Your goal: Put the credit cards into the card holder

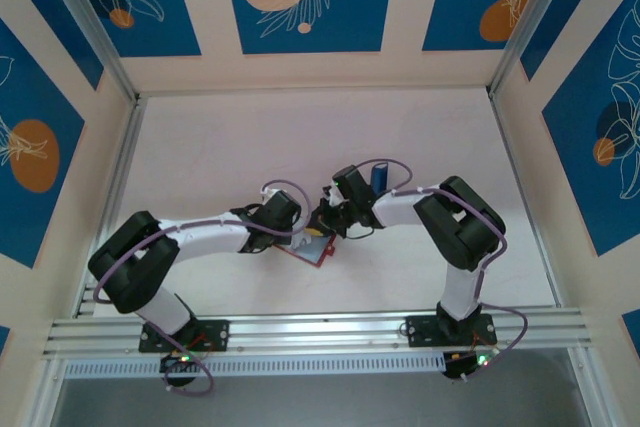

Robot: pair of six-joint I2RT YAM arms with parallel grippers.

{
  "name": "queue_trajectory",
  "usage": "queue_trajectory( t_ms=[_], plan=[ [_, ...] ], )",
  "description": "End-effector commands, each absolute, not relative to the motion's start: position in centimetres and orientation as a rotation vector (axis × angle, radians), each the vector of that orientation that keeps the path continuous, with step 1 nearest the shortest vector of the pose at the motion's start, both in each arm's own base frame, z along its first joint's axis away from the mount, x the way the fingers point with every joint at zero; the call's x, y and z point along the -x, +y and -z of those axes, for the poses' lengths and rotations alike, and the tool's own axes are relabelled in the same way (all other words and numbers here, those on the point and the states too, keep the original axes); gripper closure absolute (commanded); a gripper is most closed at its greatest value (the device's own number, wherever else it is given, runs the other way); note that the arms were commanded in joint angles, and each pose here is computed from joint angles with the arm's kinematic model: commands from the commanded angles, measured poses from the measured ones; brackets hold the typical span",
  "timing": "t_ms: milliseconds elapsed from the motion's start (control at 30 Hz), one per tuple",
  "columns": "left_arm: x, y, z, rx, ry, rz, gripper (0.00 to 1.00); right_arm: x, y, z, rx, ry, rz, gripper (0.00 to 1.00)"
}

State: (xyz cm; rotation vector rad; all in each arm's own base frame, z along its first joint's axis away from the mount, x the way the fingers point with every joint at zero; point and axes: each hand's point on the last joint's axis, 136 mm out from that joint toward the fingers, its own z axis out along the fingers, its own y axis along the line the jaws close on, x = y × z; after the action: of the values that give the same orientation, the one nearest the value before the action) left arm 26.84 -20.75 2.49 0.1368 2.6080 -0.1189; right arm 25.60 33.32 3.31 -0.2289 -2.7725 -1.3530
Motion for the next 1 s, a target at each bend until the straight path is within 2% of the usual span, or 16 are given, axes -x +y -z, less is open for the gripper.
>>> queue_trajectory(
  t_ms=[0, 500, 967],
  plan=[
    [-23.8, -18.7, 0.7, -0.168, 2.750, 0.031, 0.93, -25.0, 32.2, -1.1, 0.371, -2.835, 1.217, 1.00],
    [-22.5, -19.1, 0.2, -0.166, 2.736, -0.004, 0.93, -24.6, 33.3, -1.3, 0.174, -2.816, 1.230, 1.00],
    [-22.0, -18.8, 0.0, -0.174, 2.716, -0.019, 0.92, -25.0, 32.5, -1.1, 0.214, -2.890, 1.189, 1.00]
  ],
)
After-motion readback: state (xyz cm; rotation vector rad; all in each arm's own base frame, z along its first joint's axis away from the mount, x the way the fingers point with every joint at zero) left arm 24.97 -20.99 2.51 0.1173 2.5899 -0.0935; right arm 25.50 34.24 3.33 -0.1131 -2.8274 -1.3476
